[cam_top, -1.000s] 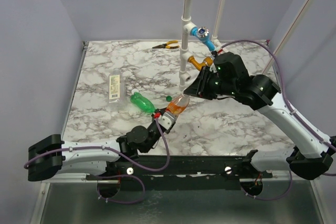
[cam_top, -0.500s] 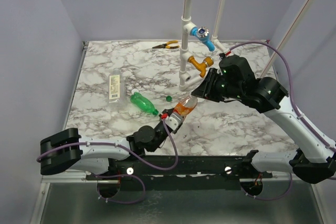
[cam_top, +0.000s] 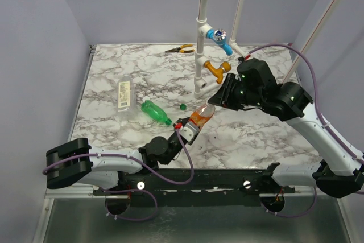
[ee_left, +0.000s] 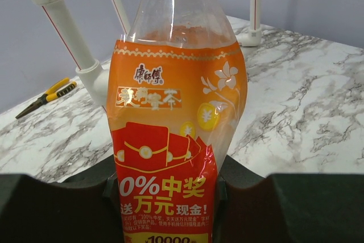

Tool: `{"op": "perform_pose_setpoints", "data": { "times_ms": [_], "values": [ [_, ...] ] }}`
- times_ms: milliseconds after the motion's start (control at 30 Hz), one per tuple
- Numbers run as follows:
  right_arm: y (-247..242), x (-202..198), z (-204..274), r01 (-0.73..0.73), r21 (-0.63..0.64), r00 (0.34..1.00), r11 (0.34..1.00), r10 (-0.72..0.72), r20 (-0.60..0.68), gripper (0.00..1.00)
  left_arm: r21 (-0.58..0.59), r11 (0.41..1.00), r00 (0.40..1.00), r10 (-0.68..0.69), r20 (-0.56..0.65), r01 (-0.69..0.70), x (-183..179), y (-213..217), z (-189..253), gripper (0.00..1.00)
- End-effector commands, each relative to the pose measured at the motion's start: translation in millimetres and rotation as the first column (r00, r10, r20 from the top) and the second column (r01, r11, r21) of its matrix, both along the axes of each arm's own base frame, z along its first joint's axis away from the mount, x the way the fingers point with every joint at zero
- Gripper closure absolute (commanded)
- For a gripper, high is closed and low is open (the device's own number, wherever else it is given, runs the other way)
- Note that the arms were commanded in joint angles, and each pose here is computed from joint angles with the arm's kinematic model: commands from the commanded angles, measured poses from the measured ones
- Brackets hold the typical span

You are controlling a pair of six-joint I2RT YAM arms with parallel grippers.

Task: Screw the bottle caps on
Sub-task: Screw the bottle cap onto the plastic bottle.

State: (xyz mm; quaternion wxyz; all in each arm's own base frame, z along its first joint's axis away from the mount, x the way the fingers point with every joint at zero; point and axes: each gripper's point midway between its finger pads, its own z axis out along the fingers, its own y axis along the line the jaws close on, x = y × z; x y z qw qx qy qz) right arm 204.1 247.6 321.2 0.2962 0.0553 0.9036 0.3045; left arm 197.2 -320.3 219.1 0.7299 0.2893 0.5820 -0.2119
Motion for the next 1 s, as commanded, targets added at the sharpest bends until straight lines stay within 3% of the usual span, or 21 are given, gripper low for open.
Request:
{"op": "perform_pose_setpoints", "data": {
  "times_ms": [0,967],
  "values": [
    [13.7,-17.5,-23.5,-0.071,-0.027,0.99,0.997,0.067,-0.127,0.71,-0.237,0.955,0.978,-0.146,0.15,0.179,-24.9,-21.2,86.8,1.0],
    [16.7,-12.7,-8.8,-0.078,-0.028,0.992,0.997,0.075,-0.104,0.66,-0.211,0.971,0.993,-0.106,0.052,0.115,-8.6,-14.7,47.2,1.0]
  ]
}}
